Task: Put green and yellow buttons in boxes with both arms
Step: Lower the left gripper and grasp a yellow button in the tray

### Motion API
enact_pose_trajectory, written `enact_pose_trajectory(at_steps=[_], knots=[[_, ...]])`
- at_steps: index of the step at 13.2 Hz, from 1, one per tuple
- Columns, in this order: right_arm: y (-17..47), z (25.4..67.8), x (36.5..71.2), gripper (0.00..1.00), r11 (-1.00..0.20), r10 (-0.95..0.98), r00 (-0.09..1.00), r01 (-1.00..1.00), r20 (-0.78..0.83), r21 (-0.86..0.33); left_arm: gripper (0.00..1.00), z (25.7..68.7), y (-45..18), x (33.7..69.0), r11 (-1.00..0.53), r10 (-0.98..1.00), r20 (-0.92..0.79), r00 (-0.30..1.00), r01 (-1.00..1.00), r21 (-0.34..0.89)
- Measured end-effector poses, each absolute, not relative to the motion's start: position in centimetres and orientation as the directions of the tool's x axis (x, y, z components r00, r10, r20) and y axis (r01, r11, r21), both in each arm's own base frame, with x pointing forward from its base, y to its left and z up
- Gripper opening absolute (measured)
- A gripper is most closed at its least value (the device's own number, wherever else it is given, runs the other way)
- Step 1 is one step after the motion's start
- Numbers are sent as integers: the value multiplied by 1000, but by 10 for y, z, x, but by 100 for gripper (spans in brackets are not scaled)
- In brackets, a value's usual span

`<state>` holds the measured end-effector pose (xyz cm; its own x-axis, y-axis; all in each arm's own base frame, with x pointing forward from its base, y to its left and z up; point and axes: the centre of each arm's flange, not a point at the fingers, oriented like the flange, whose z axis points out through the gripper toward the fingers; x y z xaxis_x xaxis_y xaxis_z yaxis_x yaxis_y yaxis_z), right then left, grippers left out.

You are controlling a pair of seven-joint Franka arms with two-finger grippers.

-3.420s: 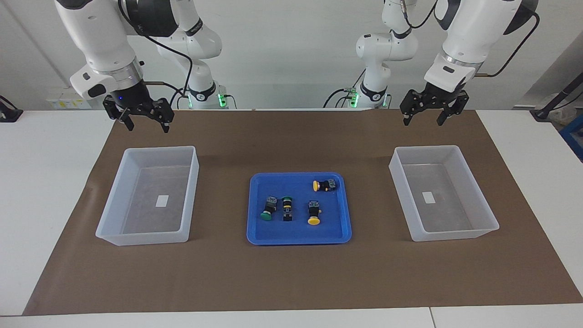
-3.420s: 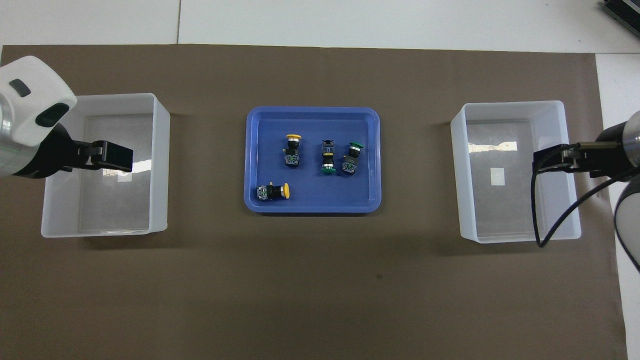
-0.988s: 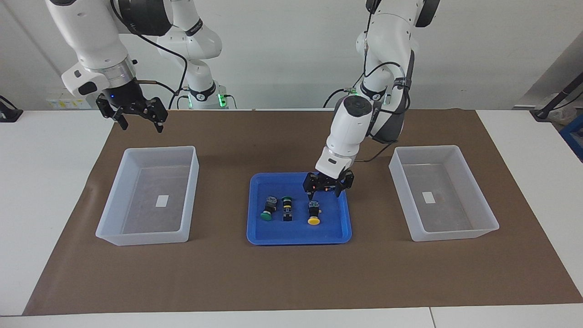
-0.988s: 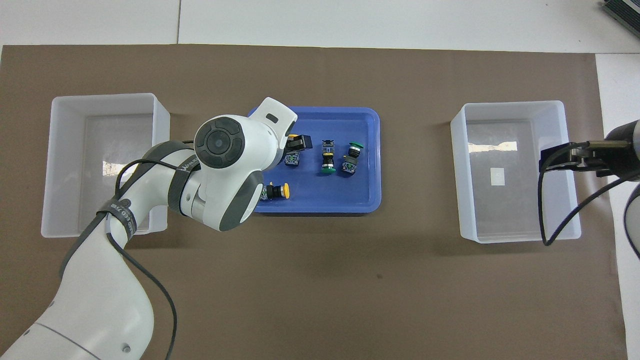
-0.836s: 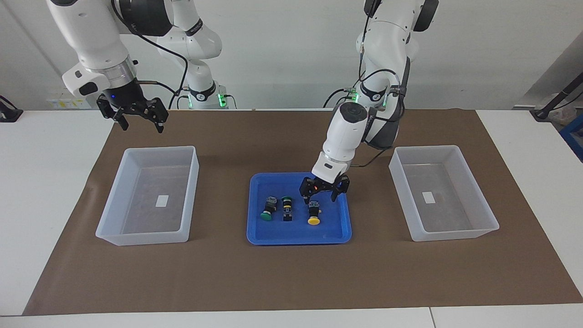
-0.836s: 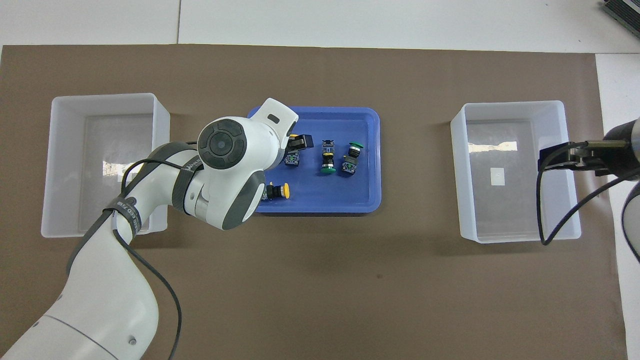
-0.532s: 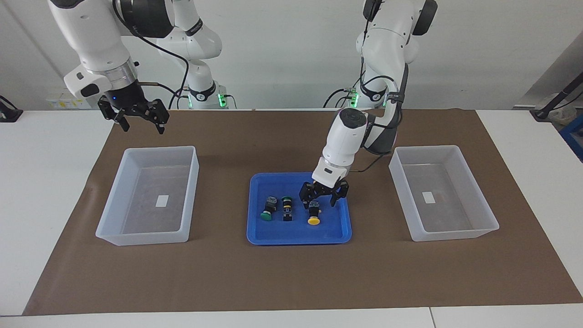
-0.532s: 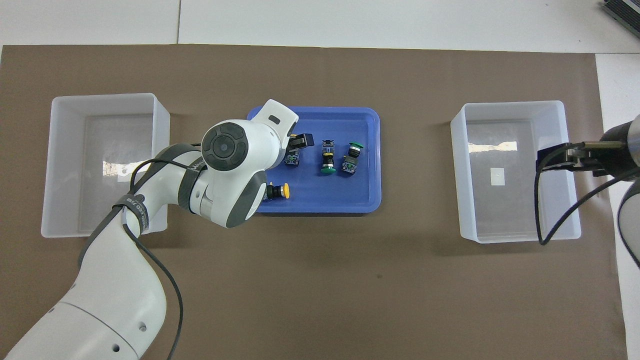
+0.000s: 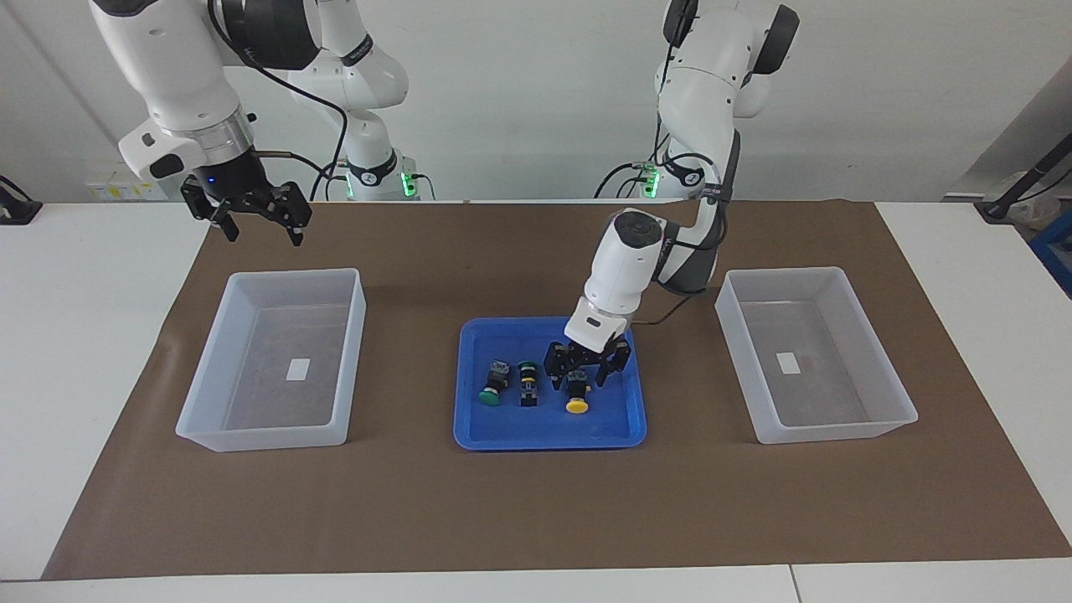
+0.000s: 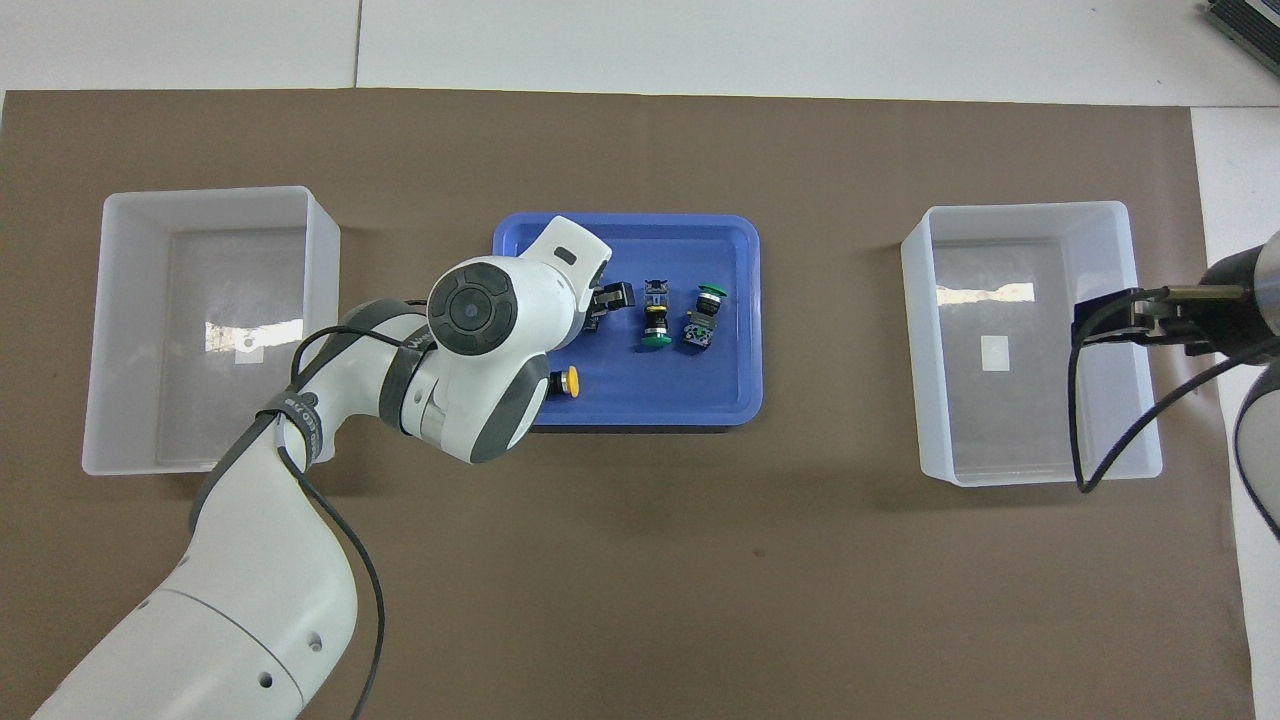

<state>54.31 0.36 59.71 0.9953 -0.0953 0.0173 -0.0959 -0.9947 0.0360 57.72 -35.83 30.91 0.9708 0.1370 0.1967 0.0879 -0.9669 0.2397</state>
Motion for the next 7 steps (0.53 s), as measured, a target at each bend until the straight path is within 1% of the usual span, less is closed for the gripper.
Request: enact_pose_trajectory(at_steps=[1,2,3,4,5,6,7], knots=[[4,597,543,100,-995,-95,995,-96,17,36,79,307,-358,576,-968,135,194,972,87,237],[4,597,543,100,-995,-95,995,-96,17,36,79,304,-358,574,-968,134,190,973,88,234],[4,597,542,100,-995,-95,995,-96,16,36,73,302,-357,573,-969,134,188,973,88,233],[4,596,542,100,-995,-95,995,-96,15,36,63,299,-356,572,-969,133,186,973,88,231],[4,595,542,100,-995,-95,995,-95,13,36,62,298,-356,571,-969,134,188,973,88,232],[4,595,542,100,-995,-95,995,-95,12,36,54,298,-356,571,-969,134,189,973,88,232],[4,595,542,100,-995,-95,995,-95,12,36,44,299,-355,571,-969,134,191,972,88,233]])
